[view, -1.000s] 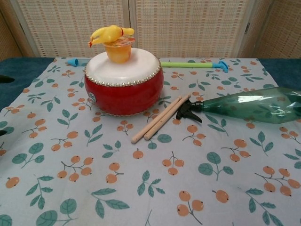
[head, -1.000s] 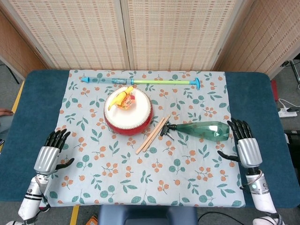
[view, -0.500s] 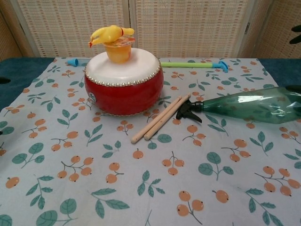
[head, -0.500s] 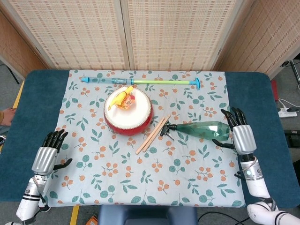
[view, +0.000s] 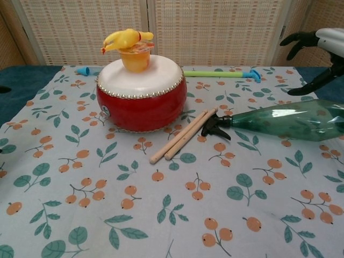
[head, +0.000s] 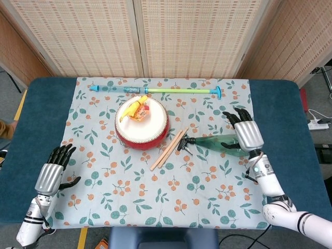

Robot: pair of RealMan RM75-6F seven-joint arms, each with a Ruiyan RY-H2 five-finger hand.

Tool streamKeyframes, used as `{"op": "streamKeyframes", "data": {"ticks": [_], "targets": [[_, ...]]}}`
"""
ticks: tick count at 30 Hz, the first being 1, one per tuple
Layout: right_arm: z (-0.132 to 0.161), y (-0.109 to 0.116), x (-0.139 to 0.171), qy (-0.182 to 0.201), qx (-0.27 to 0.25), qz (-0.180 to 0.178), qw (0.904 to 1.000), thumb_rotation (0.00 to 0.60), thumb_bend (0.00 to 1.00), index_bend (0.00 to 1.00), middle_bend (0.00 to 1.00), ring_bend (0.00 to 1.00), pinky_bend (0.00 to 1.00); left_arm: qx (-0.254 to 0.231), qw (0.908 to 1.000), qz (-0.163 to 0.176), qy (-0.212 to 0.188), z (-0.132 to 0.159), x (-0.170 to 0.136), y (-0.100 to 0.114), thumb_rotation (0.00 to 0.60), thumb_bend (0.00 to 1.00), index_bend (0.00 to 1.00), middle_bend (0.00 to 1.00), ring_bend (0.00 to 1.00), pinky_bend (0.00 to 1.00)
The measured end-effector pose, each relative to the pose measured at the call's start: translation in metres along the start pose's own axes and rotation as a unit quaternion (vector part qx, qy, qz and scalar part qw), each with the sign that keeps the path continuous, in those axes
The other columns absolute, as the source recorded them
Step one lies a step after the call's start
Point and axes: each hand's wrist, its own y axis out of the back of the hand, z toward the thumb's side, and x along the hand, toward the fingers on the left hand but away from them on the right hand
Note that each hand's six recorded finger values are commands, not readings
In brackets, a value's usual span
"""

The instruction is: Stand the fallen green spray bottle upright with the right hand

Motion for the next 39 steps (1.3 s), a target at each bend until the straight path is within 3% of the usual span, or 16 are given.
{"op": "streamKeyframes", "data": {"ticks": [10,15,27,39], "targets": [[0.053,-0.039,-0.026,0.007,0.097,0.058,0.9935,0.6,0.0,0.19,0.27,0.07,0.05,-0.011,0.9999,0.008,-0.007,0.001,-0.004,0.007,0.6,0.17,0.0,0.0,0.0,0.03],[0.061,-0.062,-0.037,-0.011,0.131,0.085,0.9876,0.6,0.0,0.23,0.28,0.07,0.04,-0.017,0.9998,0.008,-0.012,0.002,-0.005,0.008,0.6,0.17,0.0,0.0,0.0,0.03],[0.081,-0.083,-0.057,-0.025,0.149,0.103,0.9832,0.6,0.0,0.27,0.29,0.07,0.02,-0.027,0.9995,0.007,-0.015,0.001,-0.005,0.009,0.6,0.17,0.0,0.0,0.0,0.03],[0.08,-0.101,-0.069,-0.058,0.158,0.13,0.9772,0.6,0.0,0.33,0.33,0.11,0.02,-0.033,0.9992,0.002,-0.02,0.003,-0.005,0.007,0.6,0.17,0.0,0.0,0.0,0.03]]}}
